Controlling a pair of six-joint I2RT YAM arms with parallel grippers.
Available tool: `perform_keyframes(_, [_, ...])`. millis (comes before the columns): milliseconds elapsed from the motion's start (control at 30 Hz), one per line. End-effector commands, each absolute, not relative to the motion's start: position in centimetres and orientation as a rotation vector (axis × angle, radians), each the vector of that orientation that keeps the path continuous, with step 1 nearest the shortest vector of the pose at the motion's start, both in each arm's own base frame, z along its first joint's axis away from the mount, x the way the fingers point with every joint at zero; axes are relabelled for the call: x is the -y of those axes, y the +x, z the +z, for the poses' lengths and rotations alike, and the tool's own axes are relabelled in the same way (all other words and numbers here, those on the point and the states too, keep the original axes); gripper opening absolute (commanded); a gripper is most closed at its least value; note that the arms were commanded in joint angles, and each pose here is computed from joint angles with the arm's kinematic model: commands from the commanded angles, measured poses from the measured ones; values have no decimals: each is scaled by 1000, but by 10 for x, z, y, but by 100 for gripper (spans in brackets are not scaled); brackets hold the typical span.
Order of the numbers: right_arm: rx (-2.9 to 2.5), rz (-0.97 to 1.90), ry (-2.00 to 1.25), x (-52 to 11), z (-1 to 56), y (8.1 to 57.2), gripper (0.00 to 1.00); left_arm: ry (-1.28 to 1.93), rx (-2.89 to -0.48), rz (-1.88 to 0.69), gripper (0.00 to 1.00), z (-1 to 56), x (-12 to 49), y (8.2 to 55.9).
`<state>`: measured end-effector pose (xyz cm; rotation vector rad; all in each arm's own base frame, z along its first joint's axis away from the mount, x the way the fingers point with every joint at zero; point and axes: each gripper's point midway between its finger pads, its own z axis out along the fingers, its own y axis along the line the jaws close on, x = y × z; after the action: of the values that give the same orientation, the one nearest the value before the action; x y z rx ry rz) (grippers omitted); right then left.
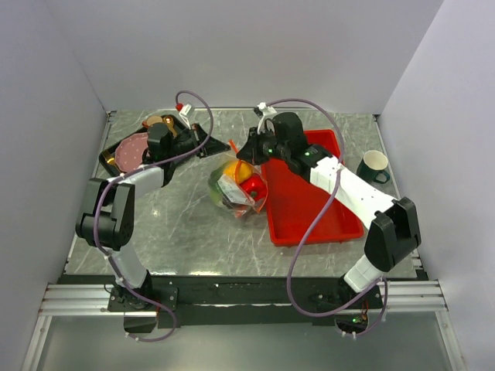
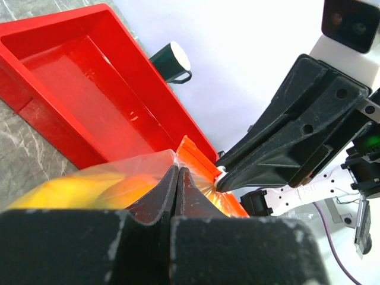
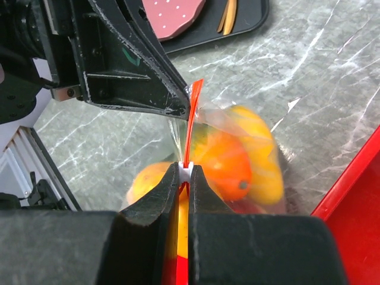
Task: Place the food in the zip-top bag and seal the zipper
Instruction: Zip the zipper food storage bag at the center of the board.
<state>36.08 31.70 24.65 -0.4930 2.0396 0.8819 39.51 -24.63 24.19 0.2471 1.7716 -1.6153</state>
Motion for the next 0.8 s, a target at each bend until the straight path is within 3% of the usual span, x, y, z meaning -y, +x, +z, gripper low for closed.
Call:
perform_keyframes(0, [-2006,907,-490,-304,279,335,2,72,-1696,-1373,1,253,206,446])
perform_keyframes(767, [-1969,870,-518,-289,299,319,6,-26,-1675,-1275,1,256,168,447])
